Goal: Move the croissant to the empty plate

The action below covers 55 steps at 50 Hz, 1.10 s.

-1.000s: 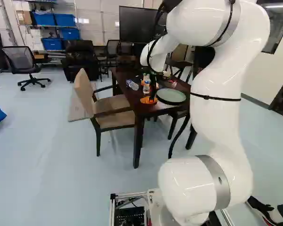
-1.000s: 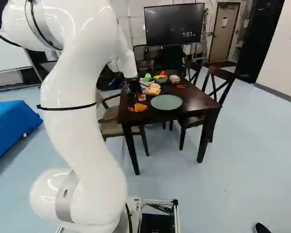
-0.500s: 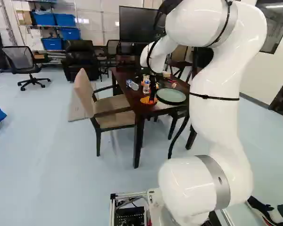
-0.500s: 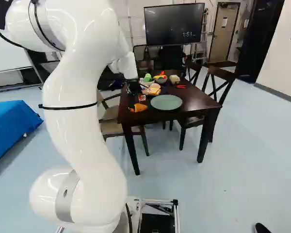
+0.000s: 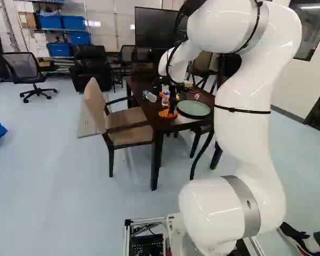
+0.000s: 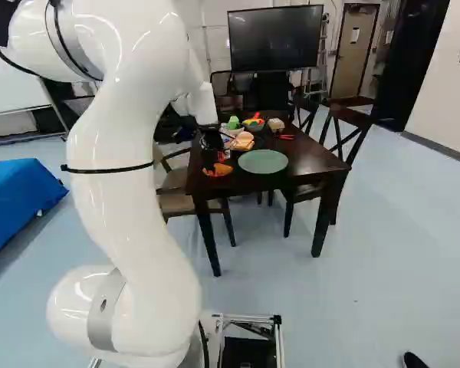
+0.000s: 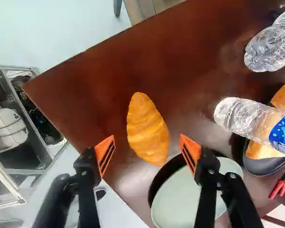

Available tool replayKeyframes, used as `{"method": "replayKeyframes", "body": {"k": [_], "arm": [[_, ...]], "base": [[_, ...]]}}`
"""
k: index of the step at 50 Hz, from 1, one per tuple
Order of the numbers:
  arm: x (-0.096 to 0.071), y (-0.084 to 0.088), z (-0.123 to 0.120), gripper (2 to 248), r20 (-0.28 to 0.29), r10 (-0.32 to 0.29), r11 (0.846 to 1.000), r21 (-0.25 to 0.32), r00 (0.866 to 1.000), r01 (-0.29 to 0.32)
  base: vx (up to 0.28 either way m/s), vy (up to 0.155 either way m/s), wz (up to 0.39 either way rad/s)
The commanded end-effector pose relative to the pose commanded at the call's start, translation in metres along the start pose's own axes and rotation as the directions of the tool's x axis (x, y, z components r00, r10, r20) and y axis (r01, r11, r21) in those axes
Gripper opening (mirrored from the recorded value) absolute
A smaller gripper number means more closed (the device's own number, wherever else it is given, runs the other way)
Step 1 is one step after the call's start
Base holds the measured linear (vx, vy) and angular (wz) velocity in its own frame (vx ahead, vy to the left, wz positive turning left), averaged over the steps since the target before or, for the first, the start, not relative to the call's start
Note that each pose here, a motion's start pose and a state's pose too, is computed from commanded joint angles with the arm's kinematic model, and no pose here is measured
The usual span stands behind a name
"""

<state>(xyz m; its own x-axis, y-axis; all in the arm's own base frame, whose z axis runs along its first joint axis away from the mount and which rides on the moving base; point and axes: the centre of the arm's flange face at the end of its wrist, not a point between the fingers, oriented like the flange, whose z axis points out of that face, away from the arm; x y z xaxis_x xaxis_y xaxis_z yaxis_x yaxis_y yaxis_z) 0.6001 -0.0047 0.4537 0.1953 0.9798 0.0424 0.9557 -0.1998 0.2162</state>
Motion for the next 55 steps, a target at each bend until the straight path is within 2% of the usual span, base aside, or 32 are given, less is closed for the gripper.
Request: {"method": "replayKeyframes", "body": {"k": [3, 4, 8, 9, 14, 15, 19, 20, 24, 25, 29, 30, 50, 51, 55], "arm": [[0.0000, 0.0000, 0.0000, 194, 0.000, 0.000, 1.000, 0.000, 1.000, 0.000], [0.0000, 0.0000, 0.0000, 182, 0.000, 0.000, 1.000, 0.000, 1.000, 0.000], [0.0000, 0.0000, 0.0000, 182, 0.000, 0.000, 1.000, 0.000, 1.000, 0.000], [0.0000, 0.0000, 0.0000, 170, 0.000, 0.000, 1.000, 0.000, 1.000, 0.000], [0.0000, 0.0000, 0.0000, 170, 0.000, 0.000, 1.000, 0.000, 1.000, 0.000], [0.0000, 0.0000, 0.0000, 158, 0.000, 0.000, 1.000, 0.000, 1.000, 0.000], [0.0000, 0.0000, 0.0000, 158, 0.000, 0.000, 1.000, 0.000, 1.000, 0.000], [0.0000, 0.0000, 0.0000, 145, 0.000, 0.000, 1.000, 0.000, 1.000, 0.000], [0.0000, 0.0000, 0.0000, 145, 0.000, 0.000, 1.000, 0.000, 1.000, 0.000], [0.0000, 0.0000, 0.0000, 134, 0.000, 0.000, 1.000, 0.000, 1.000, 0.000], [0.0000, 0.0000, 0.0000, 134, 0.000, 0.000, 1.000, 0.000, 1.000, 0.000], [0.0000, 0.0000, 0.0000, 127, 0.000, 0.000, 1.000, 0.000, 1.000, 0.000], [0.0000, 0.0000, 0.0000, 125, 0.000, 0.000, 1.000, 0.000, 1.000, 0.000], [0.0000, 0.0000, 0.0000, 114, 0.000, 0.000, 1.000, 0.000, 1.000, 0.000], [0.0000, 0.0000, 0.0000, 114, 0.000, 0.000, 1.000, 0.000, 1.000, 0.000]], "base": [[0.000, 0.000, 0.000], [0.000, 0.000, 0.000], [0.000, 0.000, 0.000], [0.000, 0.000, 0.000], [0.000, 0.000, 0.000], [0.000, 0.000, 0.000], [0.000, 0.000, 0.000], [0.000, 0.000, 0.000], [0.000, 0.000, 0.000], [0.000, 0.000, 0.000], [0.000, 0.000, 0.000], [0.000, 0.000, 0.000], [0.000, 0.000, 0.000], [0.000, 0.000, 0.000], [0.000, 0.000, 0.000]]}}
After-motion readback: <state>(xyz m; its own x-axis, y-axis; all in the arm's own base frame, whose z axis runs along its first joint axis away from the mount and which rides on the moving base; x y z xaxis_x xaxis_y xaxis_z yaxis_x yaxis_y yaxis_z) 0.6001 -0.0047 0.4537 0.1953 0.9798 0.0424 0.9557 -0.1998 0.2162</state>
